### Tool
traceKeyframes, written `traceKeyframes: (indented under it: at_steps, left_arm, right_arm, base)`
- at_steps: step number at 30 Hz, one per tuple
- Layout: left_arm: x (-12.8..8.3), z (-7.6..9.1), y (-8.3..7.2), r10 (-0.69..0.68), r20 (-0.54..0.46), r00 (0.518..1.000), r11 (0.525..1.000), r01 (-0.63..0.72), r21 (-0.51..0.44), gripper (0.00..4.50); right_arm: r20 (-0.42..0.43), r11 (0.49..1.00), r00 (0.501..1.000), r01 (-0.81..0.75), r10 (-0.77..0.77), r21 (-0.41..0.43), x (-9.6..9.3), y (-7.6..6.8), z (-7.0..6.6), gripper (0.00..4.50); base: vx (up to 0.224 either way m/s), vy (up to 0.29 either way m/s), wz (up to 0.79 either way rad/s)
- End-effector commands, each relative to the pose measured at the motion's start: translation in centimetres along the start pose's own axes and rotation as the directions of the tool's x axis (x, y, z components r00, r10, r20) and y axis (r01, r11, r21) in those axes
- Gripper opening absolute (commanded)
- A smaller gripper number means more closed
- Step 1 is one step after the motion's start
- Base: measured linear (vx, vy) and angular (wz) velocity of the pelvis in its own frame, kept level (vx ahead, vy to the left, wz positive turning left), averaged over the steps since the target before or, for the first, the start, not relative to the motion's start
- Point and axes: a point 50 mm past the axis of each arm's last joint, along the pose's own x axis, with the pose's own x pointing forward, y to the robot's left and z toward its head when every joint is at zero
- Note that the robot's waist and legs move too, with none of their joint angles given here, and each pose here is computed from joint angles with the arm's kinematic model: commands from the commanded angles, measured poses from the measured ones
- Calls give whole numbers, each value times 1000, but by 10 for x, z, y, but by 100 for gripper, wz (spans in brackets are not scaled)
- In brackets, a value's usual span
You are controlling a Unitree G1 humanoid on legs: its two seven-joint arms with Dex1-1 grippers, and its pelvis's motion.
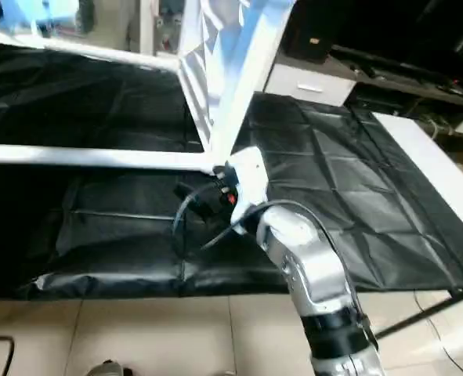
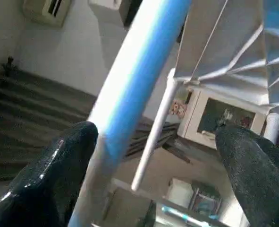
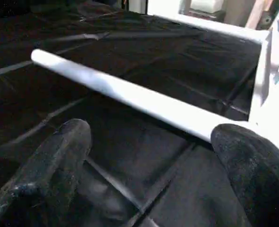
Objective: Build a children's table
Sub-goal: Flip table
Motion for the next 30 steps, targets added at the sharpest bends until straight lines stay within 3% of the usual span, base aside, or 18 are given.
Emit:
traceKeyframes:
  at_steps: [1, 5, 10, 13, 21, 25, 30]
  left_arm:
    - [6, 12, 2, -2, 54, 999, 1000, 0, 24, 450]
    - [5, 18, -8, -35, 108, 994, 999, 36, -4, 450]
    - [5, 12, -6, -46, 73, 996, 999, 43, 34, 450]
    - [5, 11, 10, -7, 68, 998, 997, 1, 79, 450]
    - [5, 19, 29, 35, 115, 993, 993, -48, 109, 450]
    - [7, 14, 35, 27, 90, 996, 990, -39, 137, 450]
    - [14, 0, 31, -65, -23, 998, 983, 68, 173, 450]
  right_arm:
    - [0, 1000, 1000, 29, -29, 2, -2, -6, -1, 444]
    - [-3, 999, 999, 43, -43, 14, -3, -5, -10, 444]
    - [-2, 999, 999, 45, -45, 19, -3, -2, -14, 444]
    - [16, 998, 998, 53, -54, 33, -2, 0, -15, 444]
    - [46, 996, 996, 72, -74, 54, 0, 6, -17, 444]
    - [50, 994, 995, 81, -85, 67, 2, 9, -19, 444]
    - [43, 995, 995, 82, -85, 63, 2, 11, -22, 444]
  base:
    - [0, 0, 0]
    - [0, 0, 0]
    - [0, 0, 0]
    - [0, 0, 0]
    - [0, 0, 0]
    - [0, 0, 0]
    - [0, 0, 0]
